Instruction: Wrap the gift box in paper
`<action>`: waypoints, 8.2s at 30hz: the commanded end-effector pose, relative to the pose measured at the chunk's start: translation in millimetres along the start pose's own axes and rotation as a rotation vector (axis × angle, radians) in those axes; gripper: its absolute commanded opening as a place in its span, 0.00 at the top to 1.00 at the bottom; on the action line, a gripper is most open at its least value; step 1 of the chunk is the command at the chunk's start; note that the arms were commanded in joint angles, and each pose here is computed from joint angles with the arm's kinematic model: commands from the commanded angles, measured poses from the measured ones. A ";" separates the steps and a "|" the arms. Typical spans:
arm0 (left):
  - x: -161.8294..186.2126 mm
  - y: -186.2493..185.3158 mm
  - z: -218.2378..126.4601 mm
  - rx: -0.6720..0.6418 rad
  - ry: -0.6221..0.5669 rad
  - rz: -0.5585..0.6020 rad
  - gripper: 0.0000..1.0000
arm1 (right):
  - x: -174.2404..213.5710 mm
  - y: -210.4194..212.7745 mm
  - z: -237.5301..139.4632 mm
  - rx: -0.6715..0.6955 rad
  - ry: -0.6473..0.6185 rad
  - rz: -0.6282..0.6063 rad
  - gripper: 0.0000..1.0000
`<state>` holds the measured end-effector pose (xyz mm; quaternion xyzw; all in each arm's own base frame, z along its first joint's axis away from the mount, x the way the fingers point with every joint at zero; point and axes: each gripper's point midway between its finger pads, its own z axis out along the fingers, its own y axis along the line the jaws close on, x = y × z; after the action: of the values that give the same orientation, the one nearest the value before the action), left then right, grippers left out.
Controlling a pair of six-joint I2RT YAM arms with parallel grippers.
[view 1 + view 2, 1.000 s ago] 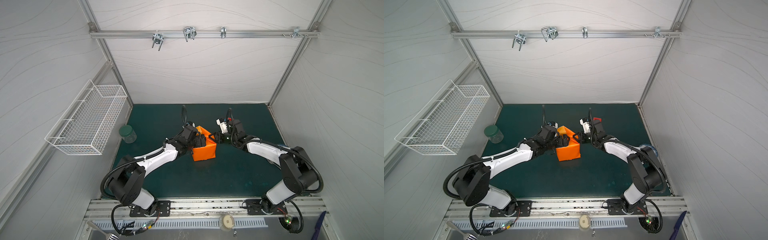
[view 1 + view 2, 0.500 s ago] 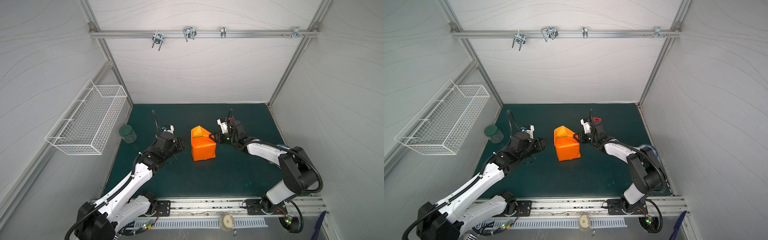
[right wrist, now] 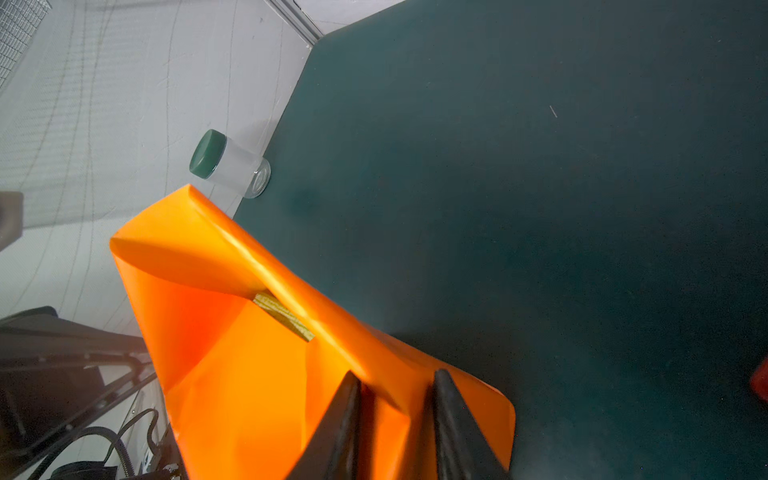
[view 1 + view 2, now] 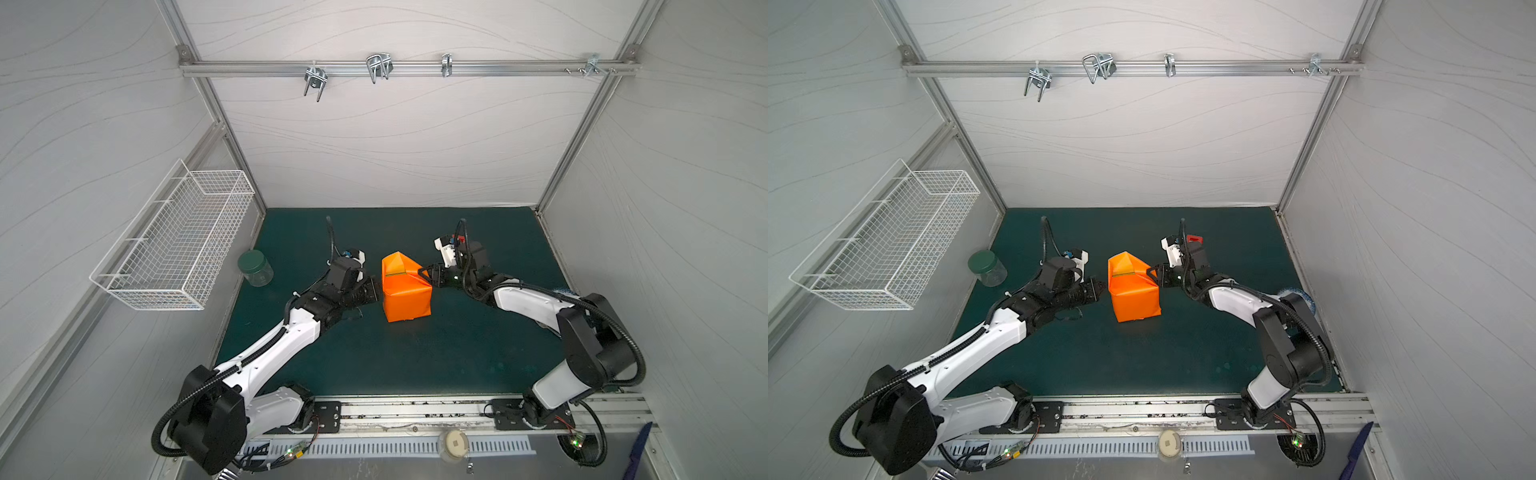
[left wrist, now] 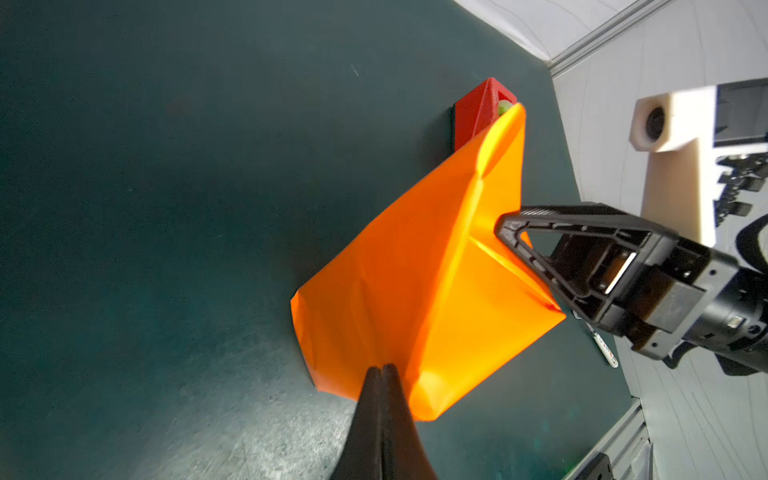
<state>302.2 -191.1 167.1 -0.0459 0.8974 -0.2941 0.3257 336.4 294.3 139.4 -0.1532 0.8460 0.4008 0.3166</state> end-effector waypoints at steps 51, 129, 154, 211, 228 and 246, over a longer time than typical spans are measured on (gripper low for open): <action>-34.2 -18.8 11.5 -0.212 -0.101 0.360 0.92 | 49.3 -22.0 8.4 0.062 0.148 0.067 0.71; 43.0 -1.6 70.3 -0.057 0.135 0.272 0.77 | -7.1 24.8 -7.4 -0.206 0.113 -0.390 0.40; 36.1 -11.5 69.5 -0.036 0.131 0.279 0.77 | 7.8 23.5 24.5 -0.364 0.227 -0.476 0.79; -26.1 -7.2 60.9 -0.046 0.073 0.673 0.51 | 1.4 38.4 14.8 -0.367 0.165 -0.612 0.96; -9.7 -38.5 70.5 0.189 0.213 0.906 0.66 | 0.5 41.1 14.0 -0.379 0.168 -0.651 0.96; -14.3 -36.0 69.0 0.266 0.207 0.923 0.75 | 0.3 42.4 13.0 -0.390 0.152 -0.711 0.98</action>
<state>347.2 -248.8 144.2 0.4162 0.8177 -0.2287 0.3255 330.6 328.0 148.4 -0.4978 0.6926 0.4031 0.3316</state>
